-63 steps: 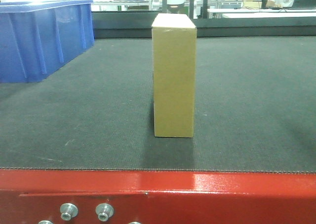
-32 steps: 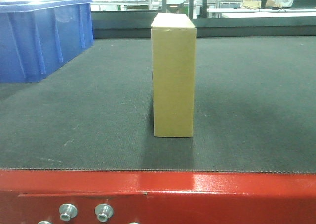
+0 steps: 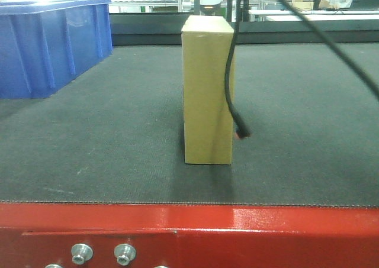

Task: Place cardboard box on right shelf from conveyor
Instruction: 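Lower the open right gripper over the top of the tan box, then close the right gripper on the box and lift it off the conveyor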

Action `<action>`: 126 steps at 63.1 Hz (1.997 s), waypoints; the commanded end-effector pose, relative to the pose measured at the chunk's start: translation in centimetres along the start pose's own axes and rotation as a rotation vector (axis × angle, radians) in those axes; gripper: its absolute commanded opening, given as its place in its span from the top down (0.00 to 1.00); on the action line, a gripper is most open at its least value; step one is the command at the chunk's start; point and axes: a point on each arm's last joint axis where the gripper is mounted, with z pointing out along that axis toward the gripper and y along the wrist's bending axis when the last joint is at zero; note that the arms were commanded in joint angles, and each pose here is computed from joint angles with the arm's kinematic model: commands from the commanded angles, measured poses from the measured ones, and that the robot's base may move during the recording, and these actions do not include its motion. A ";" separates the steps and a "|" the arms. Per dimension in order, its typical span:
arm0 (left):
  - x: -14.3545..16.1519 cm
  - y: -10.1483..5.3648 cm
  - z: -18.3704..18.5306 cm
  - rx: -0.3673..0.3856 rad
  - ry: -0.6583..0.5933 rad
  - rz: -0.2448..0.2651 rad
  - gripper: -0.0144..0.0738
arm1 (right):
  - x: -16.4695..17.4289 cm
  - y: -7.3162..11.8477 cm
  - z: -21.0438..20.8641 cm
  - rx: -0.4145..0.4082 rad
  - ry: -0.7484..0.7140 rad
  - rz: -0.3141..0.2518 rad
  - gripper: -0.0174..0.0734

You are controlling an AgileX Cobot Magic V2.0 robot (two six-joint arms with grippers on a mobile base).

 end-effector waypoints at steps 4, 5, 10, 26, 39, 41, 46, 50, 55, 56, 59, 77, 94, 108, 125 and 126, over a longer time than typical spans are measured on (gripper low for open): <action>-0.9 0.0 -0.1 0.000 -0.099 -0.010 0.97 | -1.3 -0.3 -2.4 0.010 -0.122 0.007 0.12; -0.9 0.0 -0.1 0.000 -0.099 -0.010 0.97 | -1.3 -0.3 -2.3 0.015 -0.122 0.011 0.12; -0.9 0.0 -0.1 0.000 -0.099 -0.010 0.97 | -1.3 -0.2 -1.9 0.021 -0.121 0.012 0.12; -0.9 0.0 -0.1 0.000 -0.099 -0.010 0.97 | -1.4 0.2 -1.4 -0.007 -0.139 0.036 0.12; -0.9 0.0 -0.1 0.000 -0.099 -0.010 0.97 | -1.5 0.0 -0.7 0.001 -0.134 0.036 0.12; -0.9 0.0 -0.1 0.000 -0.099 -0.010 0.97 | -1.5 0.1 -0.6 0.001 -0.134 0.036 0.12; -0.9 0.0 -0.1 0.000 -0.099 -0.010 0.97 | -1.4 0.1 -0.3 0.004 -0.129 0.034 0.12; -0.9 0.0 -0.1 0.000 -0.099 -0.010 0.97 | -1.4 0.2 0.1 0.007 -0.123 0.032 0.12; -0.9 0.0 -0.1 0.000 -0.099 -0.010 0.97 | -1.3 0.3 0.6 0.013 -0.114 0.029 0.12; -0.9 0.0 -0.1 0.000 -0.099 -0.010 0.97 | -1.2 0.3 0.9 0.015 -0.110 0.028 0.12; -0.9 0.0 -0.1 0.000 -0.099 -0.010 0.97 | -1.1 0.4 1.2 0.023 -0.100 0.026 0.12; -0.9 0.0 -0.1 0.000 -0.099 -0.010 0.97 | -0.4 0.4 4.0 0.037 -0.028 0.039 0.13; -0.9 0.0 -0.1 0.000 -0.099 -0.010 0.97 | -0.7 -0.2 4.3 0.032 -0.017 0.059 0.52; -0.9 0.0 -0.1 0.000 -0.099 -0.010 0.97 | -1.8 -1.5 2.1 -0.013 -0.055 -0.020 0.55; -0.9 0.0 -0.1 0.000 -0.099 -0.010 0.97 | -1.5 -5.5 -1.8 -0.062 -0.135 -0.139 0.55; -0.9 0.0 -0.1 0.000 -0.099 -0.010 0.97 | -1.3 -5.9 -2.0 -0.063 -0.136 -0.140 0.55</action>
